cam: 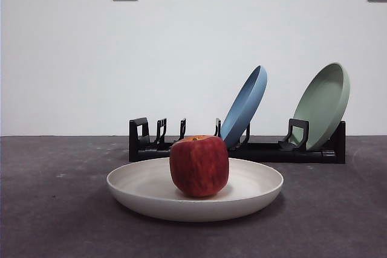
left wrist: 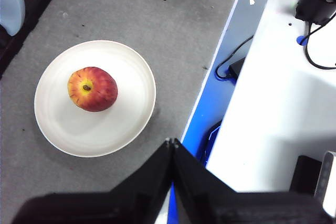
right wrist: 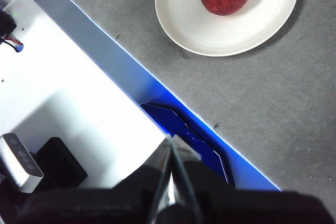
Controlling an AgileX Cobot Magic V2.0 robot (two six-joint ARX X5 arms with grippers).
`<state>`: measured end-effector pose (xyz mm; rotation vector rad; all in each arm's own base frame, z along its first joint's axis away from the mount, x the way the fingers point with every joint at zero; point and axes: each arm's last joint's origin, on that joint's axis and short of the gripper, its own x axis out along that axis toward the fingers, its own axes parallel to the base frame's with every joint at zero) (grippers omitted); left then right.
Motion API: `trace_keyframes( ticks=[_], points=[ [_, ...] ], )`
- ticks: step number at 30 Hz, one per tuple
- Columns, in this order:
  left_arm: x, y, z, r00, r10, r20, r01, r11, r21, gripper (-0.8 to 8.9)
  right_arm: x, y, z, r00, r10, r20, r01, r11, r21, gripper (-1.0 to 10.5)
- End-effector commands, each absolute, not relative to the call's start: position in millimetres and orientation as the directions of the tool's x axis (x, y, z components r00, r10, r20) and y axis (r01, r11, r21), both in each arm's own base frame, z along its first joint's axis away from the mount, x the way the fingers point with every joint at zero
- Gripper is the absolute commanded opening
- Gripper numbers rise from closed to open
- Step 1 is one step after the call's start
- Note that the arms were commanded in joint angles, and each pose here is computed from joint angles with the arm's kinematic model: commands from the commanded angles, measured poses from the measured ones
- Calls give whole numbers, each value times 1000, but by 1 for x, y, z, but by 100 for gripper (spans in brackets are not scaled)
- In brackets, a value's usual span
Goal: Take the yellow plate from the plate rack,put the plate on the table,take the apple from the table,put the apple in the plate
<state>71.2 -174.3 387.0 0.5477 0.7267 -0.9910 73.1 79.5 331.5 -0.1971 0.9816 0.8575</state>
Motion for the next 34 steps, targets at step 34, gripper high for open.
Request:
trace_keyframes(
  ticks=[34],
  points=[
    [84,4,234,992,116,47,-119,992,48,-3,72,79,332,275,551,-788,-711,668,219,1]
  ],
)
